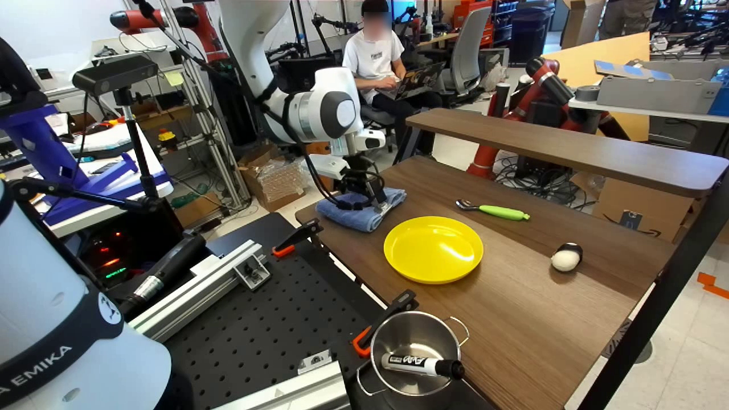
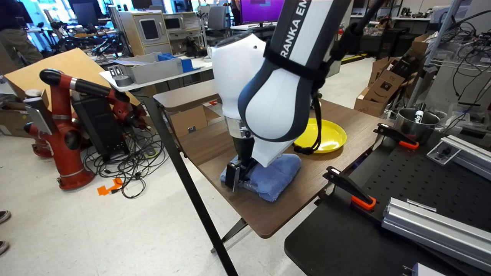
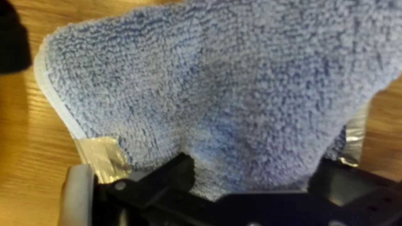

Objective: Slide the blue towel backwards

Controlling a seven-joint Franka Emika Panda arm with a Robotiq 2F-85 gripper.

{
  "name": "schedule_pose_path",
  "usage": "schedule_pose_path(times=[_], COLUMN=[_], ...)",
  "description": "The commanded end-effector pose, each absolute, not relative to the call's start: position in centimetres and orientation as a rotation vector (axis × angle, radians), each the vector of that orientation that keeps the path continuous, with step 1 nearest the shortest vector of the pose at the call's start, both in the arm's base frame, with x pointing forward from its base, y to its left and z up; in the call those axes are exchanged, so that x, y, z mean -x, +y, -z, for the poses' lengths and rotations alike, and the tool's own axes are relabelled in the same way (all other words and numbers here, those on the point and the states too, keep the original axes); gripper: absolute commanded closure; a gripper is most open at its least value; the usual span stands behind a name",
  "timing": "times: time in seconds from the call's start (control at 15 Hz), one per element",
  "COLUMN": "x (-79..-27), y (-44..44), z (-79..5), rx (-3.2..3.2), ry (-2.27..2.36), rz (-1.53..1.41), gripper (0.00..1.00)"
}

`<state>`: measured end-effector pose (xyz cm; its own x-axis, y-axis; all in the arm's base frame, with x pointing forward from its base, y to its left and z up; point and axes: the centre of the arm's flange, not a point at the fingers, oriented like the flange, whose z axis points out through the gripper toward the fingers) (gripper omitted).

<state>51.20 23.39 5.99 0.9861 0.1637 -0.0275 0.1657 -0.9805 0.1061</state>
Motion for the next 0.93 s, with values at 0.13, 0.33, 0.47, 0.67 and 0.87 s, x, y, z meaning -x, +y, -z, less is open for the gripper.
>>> schedule_pose_path(times=[0.13, 0.33, 0.47, 0.67, 0.87], x=[-46.4, -45.7, -45.4, -45.8, -46.8], y=[22.1, 21.7, 21.3, 20.6, 19.4], z=[-4.1, -4.3, -4.8, -6.3, -8.1], rx=[-2.990, -3.003, -3.008, -3.021, -3.034], ry=[0.307, 0.321, 0.317, 0.315, 0.309], rz=[0.001, 0.005, 0.019, 0.057, 0.093], gripper=[0.00, 0.00, 0.00, 0.00, 0.00])
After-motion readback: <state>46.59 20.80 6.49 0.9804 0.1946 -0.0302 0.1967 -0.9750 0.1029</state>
